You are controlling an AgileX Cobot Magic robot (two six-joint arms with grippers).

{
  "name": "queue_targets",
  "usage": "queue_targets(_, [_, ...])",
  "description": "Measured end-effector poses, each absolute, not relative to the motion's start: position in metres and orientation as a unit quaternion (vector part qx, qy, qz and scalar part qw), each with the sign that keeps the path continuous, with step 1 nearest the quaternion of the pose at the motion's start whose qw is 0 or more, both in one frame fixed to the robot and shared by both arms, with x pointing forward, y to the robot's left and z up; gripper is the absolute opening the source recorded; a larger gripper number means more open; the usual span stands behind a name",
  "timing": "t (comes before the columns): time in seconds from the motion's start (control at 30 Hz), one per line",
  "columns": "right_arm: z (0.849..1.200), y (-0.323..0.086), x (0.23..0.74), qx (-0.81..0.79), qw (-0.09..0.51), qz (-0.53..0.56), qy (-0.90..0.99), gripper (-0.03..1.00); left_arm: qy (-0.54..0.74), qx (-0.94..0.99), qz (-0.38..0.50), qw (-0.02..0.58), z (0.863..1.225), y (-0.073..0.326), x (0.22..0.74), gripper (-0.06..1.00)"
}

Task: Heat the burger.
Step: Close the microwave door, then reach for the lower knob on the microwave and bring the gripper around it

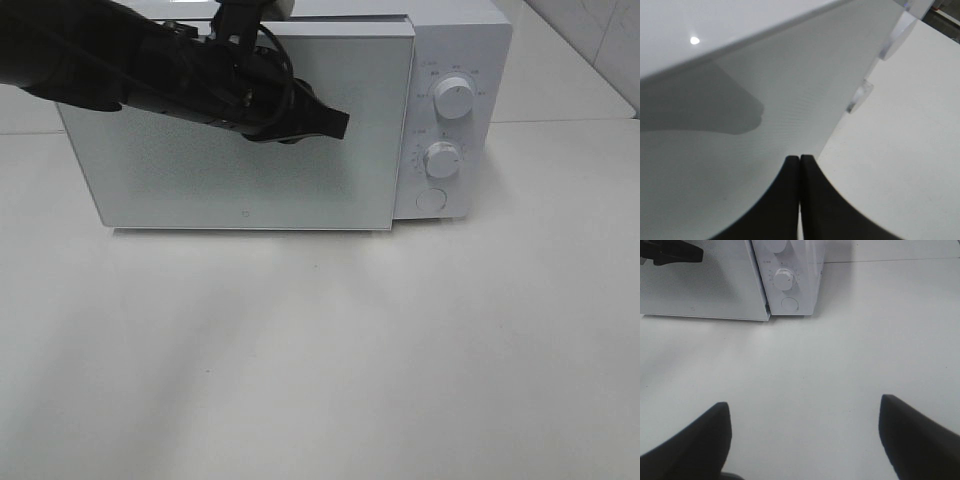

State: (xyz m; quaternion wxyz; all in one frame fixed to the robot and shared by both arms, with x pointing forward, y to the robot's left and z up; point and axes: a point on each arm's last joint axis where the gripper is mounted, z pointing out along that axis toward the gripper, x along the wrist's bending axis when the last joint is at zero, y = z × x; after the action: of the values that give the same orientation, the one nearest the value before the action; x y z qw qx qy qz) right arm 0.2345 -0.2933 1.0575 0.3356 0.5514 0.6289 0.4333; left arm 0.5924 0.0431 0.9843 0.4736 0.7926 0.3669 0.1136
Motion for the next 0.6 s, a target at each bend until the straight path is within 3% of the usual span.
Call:
queue_targets(0.37, [1.058,-0.293,0.234,0.551,0.336,0.433,0.629,0.75,0.324,0.793,0.086,0.508,0.986,-0.001,0.603,0.0])
queue_targets(0.6, [1.058,-0.293,0.234,0.551,0.336,0.433,0.629,0.75,0.297,0.809,0.089,0.5,0.984,-0.006,0.601,0.0])
